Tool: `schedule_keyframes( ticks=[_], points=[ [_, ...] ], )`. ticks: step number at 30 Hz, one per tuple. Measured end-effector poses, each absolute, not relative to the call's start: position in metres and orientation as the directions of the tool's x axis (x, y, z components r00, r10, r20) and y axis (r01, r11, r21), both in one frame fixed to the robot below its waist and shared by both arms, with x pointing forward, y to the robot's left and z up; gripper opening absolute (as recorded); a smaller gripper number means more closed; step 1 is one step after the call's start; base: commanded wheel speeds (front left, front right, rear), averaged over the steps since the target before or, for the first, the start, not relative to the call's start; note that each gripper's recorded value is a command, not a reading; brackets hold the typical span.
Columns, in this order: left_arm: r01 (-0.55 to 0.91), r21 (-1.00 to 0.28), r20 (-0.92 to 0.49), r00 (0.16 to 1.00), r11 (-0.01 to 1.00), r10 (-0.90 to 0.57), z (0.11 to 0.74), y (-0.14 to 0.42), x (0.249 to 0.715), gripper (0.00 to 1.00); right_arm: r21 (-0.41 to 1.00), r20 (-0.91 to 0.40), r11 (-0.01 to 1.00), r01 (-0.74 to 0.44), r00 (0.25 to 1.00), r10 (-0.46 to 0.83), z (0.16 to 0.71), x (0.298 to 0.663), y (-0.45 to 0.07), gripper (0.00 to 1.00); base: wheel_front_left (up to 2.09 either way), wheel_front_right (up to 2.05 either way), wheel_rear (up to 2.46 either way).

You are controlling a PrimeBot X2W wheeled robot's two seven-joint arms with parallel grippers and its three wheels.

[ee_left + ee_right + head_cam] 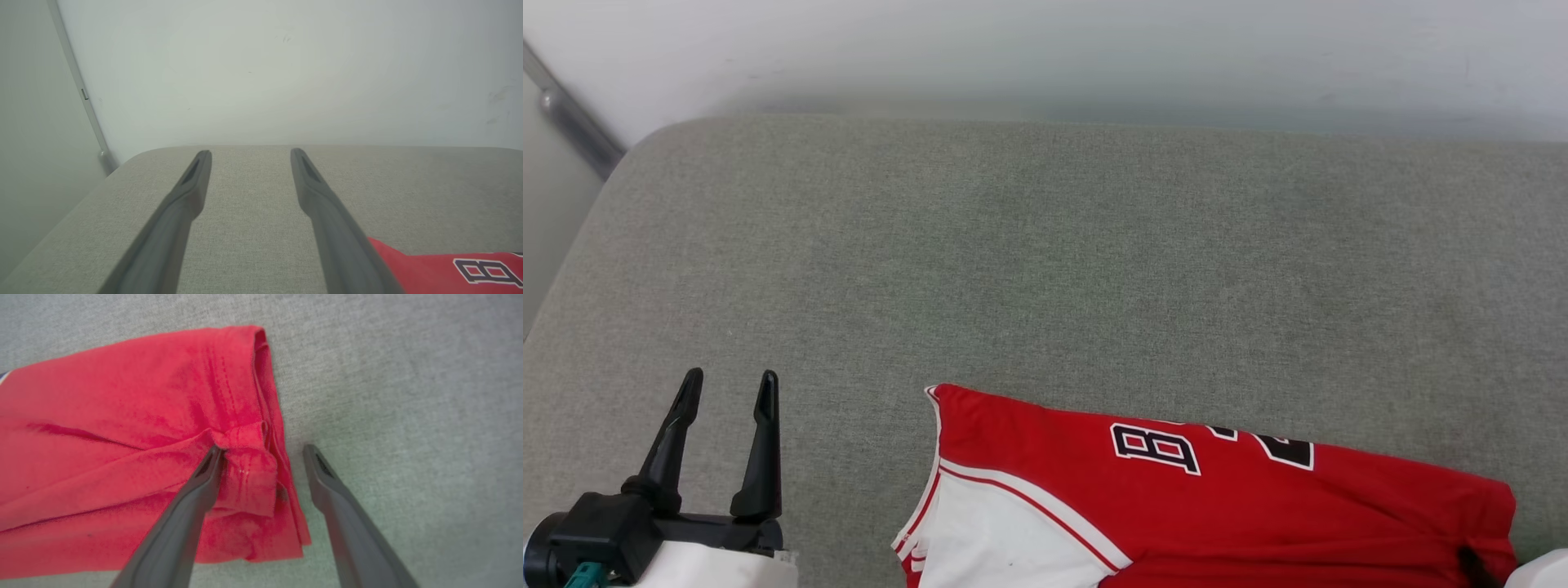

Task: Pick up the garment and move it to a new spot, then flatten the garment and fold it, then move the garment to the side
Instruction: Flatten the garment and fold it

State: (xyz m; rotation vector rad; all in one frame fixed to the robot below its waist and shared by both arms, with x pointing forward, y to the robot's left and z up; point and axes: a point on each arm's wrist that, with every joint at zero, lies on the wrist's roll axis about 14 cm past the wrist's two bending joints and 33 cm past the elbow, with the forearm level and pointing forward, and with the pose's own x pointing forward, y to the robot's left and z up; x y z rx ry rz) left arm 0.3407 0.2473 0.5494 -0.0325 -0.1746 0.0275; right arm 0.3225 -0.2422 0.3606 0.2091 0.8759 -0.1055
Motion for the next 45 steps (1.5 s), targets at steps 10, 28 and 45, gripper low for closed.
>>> schedule_keyframes(
  ticks=[10,28,45],
  points=[
    [-0.039,-0.035,0.146,0.988,0.999,0.044,0.536,0.251,0.344,1.00,0.190,-0.785,0.970,0.151,0.617,0.057,0.347,0.328,-0.224,1.00,0.00,0.00,0.00],
    [-0.027,-0.044,0.160,0.987,0.999,0.034,0.538,0.245,0.344,1.00,0.114,-0.726,0.987,0.114,0.687,0.004,0.365,0.340,-0.244,0.00,0.00,0.00,0.00],
    [0.004,-0.045,0.180,0.984,0.999,0.004,0.544,0.238,0.342,1.00,0.009,-0.624,0.981,0.193,0.768,-0.145,0.411,0.348,-0.294,0.00,0.00,0.00,0.00]
  ],
)
